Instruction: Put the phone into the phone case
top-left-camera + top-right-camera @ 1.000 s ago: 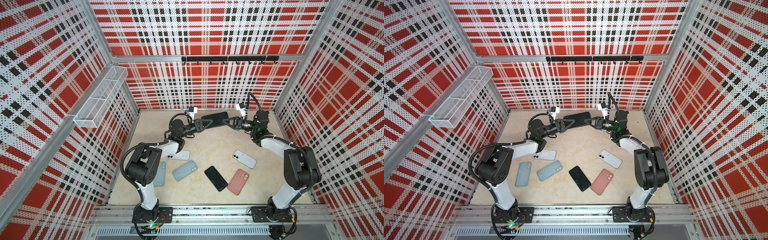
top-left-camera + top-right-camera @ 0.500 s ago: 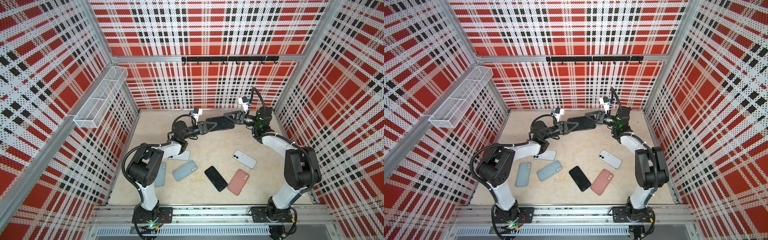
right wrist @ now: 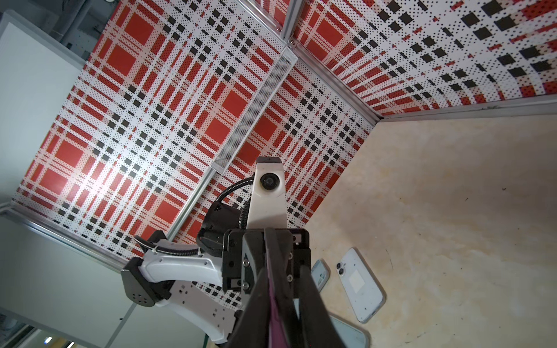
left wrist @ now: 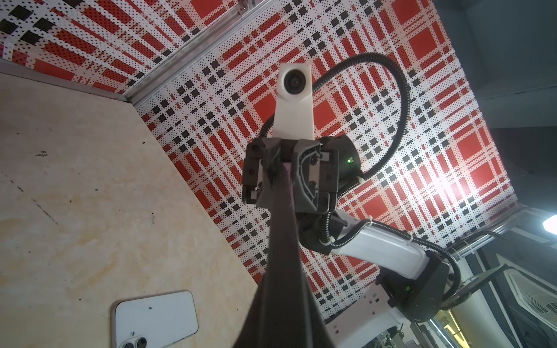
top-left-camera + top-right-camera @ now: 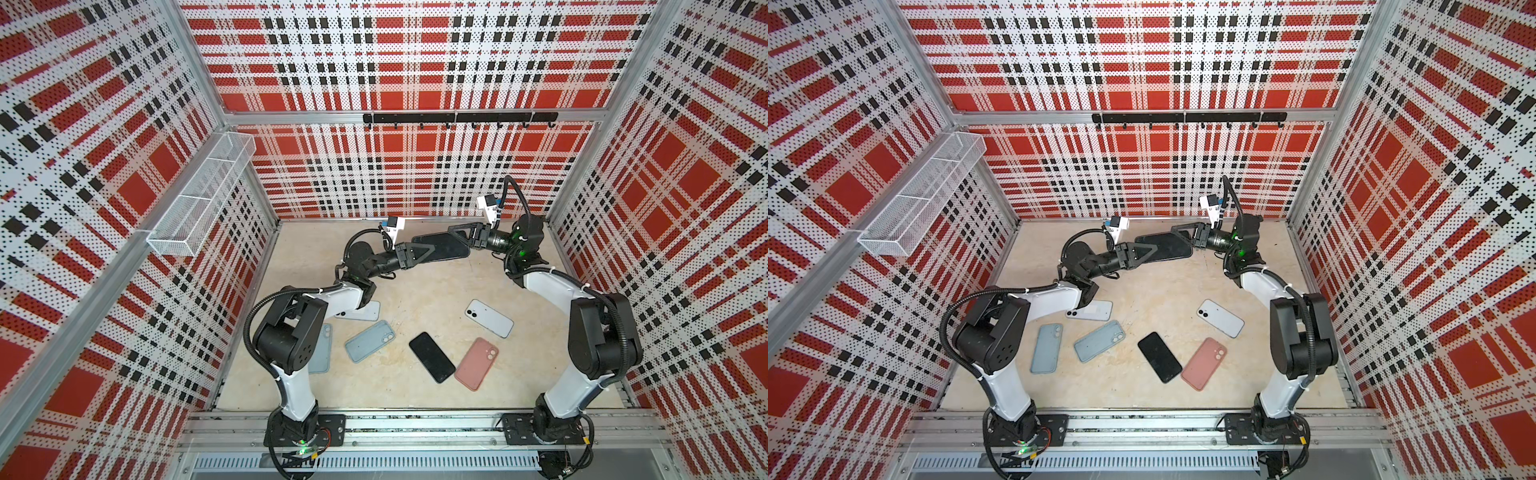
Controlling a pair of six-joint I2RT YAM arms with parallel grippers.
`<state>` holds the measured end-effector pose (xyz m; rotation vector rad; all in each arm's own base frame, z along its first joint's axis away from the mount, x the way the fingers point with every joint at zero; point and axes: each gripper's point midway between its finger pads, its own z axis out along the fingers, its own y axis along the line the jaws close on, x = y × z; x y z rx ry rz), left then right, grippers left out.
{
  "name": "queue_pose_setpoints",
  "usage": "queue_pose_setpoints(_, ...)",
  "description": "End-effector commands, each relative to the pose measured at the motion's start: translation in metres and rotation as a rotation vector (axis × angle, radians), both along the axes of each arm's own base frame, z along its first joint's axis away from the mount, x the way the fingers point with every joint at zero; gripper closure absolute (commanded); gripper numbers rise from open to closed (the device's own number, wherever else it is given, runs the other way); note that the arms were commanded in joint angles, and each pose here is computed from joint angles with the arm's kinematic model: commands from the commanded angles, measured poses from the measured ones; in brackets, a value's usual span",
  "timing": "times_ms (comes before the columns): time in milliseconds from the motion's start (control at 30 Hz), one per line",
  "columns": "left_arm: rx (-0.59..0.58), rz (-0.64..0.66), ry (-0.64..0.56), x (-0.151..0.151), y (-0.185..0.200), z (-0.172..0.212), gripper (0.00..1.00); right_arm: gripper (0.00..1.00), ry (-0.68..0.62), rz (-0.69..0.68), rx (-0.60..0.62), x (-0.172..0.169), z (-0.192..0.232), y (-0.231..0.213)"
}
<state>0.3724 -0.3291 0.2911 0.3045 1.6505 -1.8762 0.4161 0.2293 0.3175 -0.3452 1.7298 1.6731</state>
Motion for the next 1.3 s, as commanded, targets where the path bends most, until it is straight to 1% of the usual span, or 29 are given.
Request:
queue_pose_setpoints(0, -0.043, -0.012, -0.087, -0.009, 0.001, 0.03, 0.91, 0.91, -0.058, -0.044, -0.04, 0.003, -0.004, -0.003)
queue_pose_setpoints(33, -0.043, -0.013, -0.086, -0.009, 0.001, 0.03, 0.91, 0.93, -0.068, -0.051, -0.05, 0.003, -0.005, -0.004)
queue_pose_setpoints(100, -0.044, -0.014, -0.088, -0.01, 0.001, 0.031, 0.91, 0.93, -0.087, -0.063, -0.062, 0.003, -0.006, -0.005)
queue_pose_setpoints(167, -0.044, -0.01, -0.088, -0.01, 0.001, 0.031, 0.91, 0.9, -0.102, -0.073, -0.07, 0.003, -0.006, -0.005)
queue_pose_setpoints(267, -0.048, -0.004, -0.095, -0.01, 0.003, 0.035, 0.91, 0.8, -0.125, -0.079, -0.067, 0.0, -0.002, -0.006)
queue_pose_setpoints(433, -0.052, 0.012, -0.094, -0.01, 0.004, 0.038, 0.91, 0.59, -0.165, -0.1, -0.068, -0.007, 0.009, -0.011)
queue_pose_setpoints(467, -0.054, 0.016, -0.095, -0.01, 0.005, 0.04, 0.91, 0.56, -0.168, -0.11, -0.069, -0.008, 0.012, -0.012)
queue_pose_setpoints(533, -0.06, 0.03, -0.101, -0.009, 0.007, 0.044, 0.92, 0.53, -0.166, -0.153, -0.065, -0.008, 0.016, -0.021)
queue_pose_setpoints(667, -0.078, 0.061, -0.116, -0.007, 0.009, 0.055, 0.92, 0.51, -0.13, -0.238, -0.05, -0.009, 0.017, -0.037)
queue_pose_setpoints(767, -0.096, 0.097, -0.119, -0.004, 0.012, 0.063, 0.92, 0.5, -0.092, -0.266, -0.046, -0.013, 0.01, -0.042)
queue_pose_setpoints(967, -0.13, 0.158, -0.106, 0.0, 0.009, 0.072, 0.92, 0.42, -0.072, -0.27, 0.06, -0.027, 0.006, -0.043)
queue_pose_setpoints(1133, -0.163, 0.179, -0.067, -0.002, -0.001, 0.075, 0.93, 0.44, -0.085, -0.235, 0.145, -0.033, 0.012, -0.038)
queue_pose_setpoints(1267, -0.199, 0.206, -0.04, -0.002, -0.003, 0.077, 0.93, 0.5, -0.096, -0.222, 0.207, -0.032, 0.019, -0.036)
